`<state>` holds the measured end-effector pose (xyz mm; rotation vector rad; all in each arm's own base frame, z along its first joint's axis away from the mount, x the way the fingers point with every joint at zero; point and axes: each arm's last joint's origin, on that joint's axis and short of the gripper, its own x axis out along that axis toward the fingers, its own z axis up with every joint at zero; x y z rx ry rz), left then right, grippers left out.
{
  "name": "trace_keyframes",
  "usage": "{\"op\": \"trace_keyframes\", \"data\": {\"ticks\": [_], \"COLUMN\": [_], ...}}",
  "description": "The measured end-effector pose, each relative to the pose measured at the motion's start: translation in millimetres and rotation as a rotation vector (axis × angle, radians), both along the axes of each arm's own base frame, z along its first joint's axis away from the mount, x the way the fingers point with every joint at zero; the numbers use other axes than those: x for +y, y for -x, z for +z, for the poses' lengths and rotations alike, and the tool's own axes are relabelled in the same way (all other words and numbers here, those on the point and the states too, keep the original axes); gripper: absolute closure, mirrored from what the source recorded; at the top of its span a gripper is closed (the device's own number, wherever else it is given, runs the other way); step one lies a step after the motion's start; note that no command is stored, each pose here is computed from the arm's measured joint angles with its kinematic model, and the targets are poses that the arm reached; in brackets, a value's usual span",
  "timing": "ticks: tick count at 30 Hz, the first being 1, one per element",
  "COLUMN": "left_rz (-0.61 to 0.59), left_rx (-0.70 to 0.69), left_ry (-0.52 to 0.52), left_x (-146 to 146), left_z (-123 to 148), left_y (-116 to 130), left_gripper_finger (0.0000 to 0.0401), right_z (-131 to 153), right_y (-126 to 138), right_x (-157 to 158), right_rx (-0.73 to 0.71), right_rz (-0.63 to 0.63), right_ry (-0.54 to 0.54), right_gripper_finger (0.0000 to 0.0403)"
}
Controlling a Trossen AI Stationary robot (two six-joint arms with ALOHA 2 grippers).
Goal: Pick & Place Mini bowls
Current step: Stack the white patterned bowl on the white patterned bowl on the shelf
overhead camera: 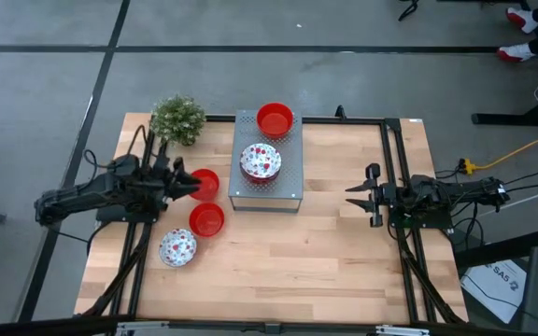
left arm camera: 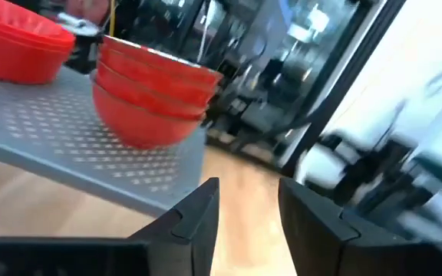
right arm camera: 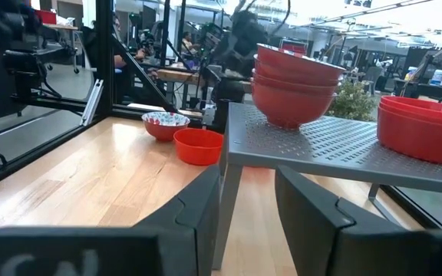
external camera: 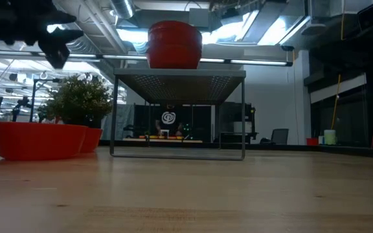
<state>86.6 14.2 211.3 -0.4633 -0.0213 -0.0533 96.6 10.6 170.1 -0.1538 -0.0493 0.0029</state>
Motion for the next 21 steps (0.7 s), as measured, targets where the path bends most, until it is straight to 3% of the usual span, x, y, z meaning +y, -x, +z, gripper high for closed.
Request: {"op": "trace_keyframes", "data": {"ticks": [7,21], "left_rz": [0.025,-0.11], "left_rx": [0.243,0.649], "left_ry": [-0.268,-0.667], "left_x": [-2.0,-10.6], "left_z": [48.3,114.0], "left_y": [-0.3,-48.2], "left_gripper_finger": [0.0271,0.0271], "right_z": [0.0,0.0], "right_y": [0.0,0.0], "right_x": [0.0,0.0], "right_rx": [0.0,0.0], "right_rz": [0.0,0.0], "right_ry": [0.0,0.0], "right_gripper_finger": [0.0276,0.0276]}}
